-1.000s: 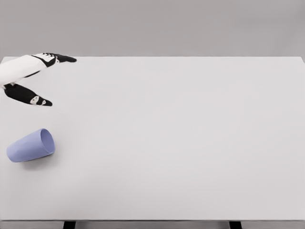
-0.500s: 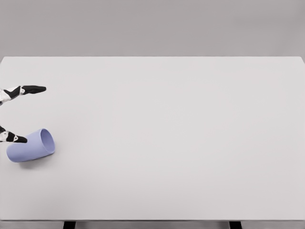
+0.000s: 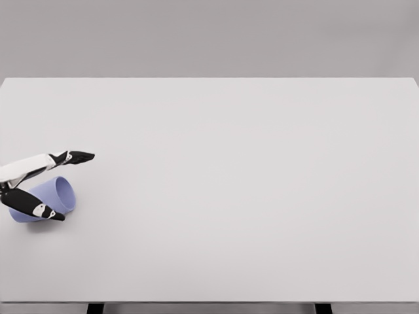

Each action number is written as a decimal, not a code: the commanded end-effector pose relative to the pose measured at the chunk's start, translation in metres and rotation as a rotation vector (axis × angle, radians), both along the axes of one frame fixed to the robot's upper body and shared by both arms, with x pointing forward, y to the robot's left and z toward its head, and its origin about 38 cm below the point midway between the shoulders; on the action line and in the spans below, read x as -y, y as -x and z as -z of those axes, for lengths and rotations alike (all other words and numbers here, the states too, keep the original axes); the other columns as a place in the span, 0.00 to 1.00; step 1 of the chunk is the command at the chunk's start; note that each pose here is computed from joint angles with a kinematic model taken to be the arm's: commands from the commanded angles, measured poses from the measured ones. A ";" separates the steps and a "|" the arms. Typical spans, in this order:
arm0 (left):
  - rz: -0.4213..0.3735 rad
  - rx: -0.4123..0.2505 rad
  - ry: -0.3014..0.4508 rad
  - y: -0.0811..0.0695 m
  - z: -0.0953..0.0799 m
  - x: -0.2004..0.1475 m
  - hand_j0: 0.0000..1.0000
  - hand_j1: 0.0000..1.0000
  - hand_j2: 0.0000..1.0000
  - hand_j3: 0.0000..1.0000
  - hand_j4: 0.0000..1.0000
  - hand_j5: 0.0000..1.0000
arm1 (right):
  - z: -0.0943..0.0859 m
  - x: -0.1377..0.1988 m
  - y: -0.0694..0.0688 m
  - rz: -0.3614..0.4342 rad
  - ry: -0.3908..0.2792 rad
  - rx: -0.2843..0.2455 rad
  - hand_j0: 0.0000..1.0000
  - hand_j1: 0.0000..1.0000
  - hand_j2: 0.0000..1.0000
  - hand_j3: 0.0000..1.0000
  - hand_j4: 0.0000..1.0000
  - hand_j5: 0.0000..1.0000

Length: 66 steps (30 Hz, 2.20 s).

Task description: Flip the cup with left arm and place it on the table

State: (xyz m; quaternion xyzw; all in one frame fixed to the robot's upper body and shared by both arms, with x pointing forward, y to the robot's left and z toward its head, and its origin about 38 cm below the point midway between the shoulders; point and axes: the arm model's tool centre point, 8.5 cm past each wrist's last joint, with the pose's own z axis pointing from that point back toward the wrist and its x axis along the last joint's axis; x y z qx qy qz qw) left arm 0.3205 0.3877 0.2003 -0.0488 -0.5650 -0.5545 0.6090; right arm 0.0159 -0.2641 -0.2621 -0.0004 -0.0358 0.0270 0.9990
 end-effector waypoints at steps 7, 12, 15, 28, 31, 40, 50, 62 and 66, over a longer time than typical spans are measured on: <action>-0.076 0.003 -0.165 -0.007 0.008 -0.011 1.00 1.00 1.00 1.00 1.00 1.00 | 0.000 0.000 0.000 0.000 0.000 -0.001 1.00 1.00 1.00 1.00 1.00 1.00; -0.166 0.040 -0.173 -0.012 0.007 -0.017 1.00 1.00 1.00 1.00 1.00 1.00 | 0.000 0.000 -0.001 0.000 0.000 0.001 1.00 1.00 1.00 1.00 1.00 1.00; -0.169 0.034 -0.169 -0.011 0.010 -0.017 1.00 1.00 1.00 1.00 1.00 1.00 | 0.000 0.000 0.000 0.000 0.000 -0.001 1.00 1.00 1.00 1.00 1.00 1.00; -0.191 -0.020 -0.177 -0.002 0.028 -0.020 1.00 1.00 1.00 1.00 1.00 1.00 | 0.000 0.000 0.000 0.000 0.000 -0.001 1.00 1.00 1.00 1.00 1.00 1.00; -0.193 -0.023 -0.176 -0.002 0.030 -0.020 1.00 1.00 1.00 1.00 1.00 1.00 | 0.000 0.000 0.000 0.000 0.000 -0.001 1.00 1.00 1.00 1.00 1.00 1.00; -0.232 -0.056 -0.210 -0.002 0.045 -0.019 1.00 1.00 1.00 1.00 1.00 1.00 | 0.000 0.000 0.000 0.000 0.000 -0.001 1.00 1.00 1.00 1.00 1.00 1.00; -0.236 -0.066 -0.224 0.000 0.049 -0.020 0.91 0.91 0.91 0.91 0.91 0.91 | 0.000 0.000 0.000 0.000 0.000 0.001 1.00 1.00 1.00 1.00 1.00 1.00; -0.187 -0.071 -0.056 -0.002 0.034 -0.011 0.75 0.75 0.75 0.75 0.75 0.75 | 0.000 0.000 0.000 0.000 0.000 -0.001 1.00 1.00 1.00 1.00 1.00 1.00; -0.005 -0.091 0.172 0.003 0.031 -0.020 0.76 0.76 0.76 0.76 0.76 0.76 | 0.000 0.000 0.000 0.000 0.000 0.001 1.00 1.00 1.00 1.00 1.00 1.00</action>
